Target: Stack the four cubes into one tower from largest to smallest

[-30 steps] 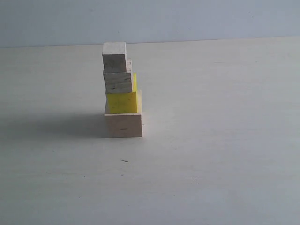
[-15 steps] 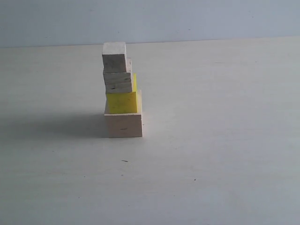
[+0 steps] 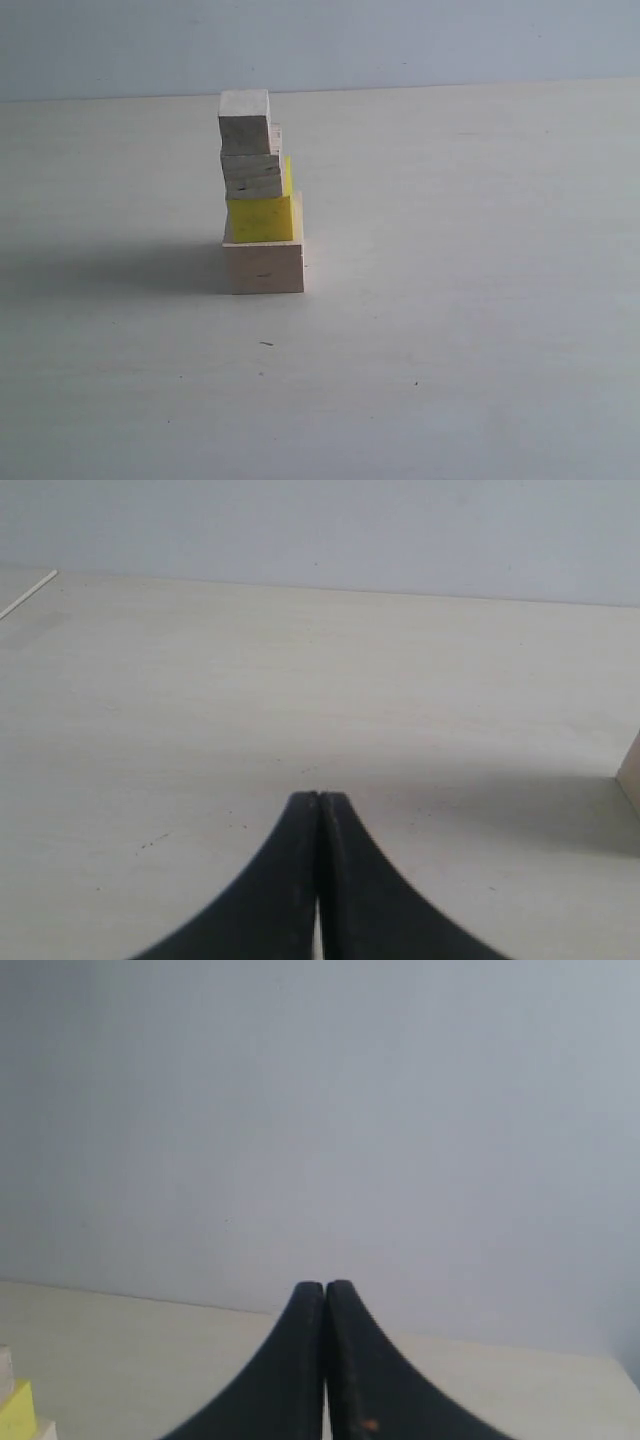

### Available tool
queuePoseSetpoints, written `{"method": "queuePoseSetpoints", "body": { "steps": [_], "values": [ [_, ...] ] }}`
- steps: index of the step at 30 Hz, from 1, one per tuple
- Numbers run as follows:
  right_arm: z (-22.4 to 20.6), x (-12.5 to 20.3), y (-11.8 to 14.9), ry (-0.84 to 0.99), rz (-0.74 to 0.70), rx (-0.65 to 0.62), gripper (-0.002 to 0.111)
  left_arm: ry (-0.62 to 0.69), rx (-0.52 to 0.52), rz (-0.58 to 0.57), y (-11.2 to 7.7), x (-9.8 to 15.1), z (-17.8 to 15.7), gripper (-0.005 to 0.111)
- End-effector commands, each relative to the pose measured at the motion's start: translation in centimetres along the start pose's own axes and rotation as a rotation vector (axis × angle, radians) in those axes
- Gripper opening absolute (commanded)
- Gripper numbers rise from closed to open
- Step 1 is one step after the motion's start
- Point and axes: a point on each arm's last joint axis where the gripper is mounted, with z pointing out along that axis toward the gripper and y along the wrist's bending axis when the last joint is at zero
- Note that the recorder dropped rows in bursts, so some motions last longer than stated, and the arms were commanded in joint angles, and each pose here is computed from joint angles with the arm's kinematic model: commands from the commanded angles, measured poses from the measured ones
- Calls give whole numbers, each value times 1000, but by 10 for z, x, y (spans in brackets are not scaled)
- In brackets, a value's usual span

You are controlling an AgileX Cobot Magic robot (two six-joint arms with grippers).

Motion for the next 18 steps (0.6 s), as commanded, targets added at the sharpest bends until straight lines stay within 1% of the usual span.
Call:
{"method": "queuePoseSetpoints", "body": {
  "steps": [1,4,7,10,13,18],
  "values": [
    [24,35,-1,8,134,-5,0,-8,5,0,0,0,0,0],
    [36,69,-2,43,192,9,0,-8,5,0,0,0,0,0],
    [41,99,-3,74,210,36,0,-8,5,0,0,0,0,0],
    [42,124,-4,63,220,69,0,-8,5,0,0,0,0,0],
    [42,142,-5,40,223,100,0,-8,5,0,0,0,0,0],
    [43,156,-5,68,177,105,0,-8,5,0,0,0,0,0]
  ]
}}
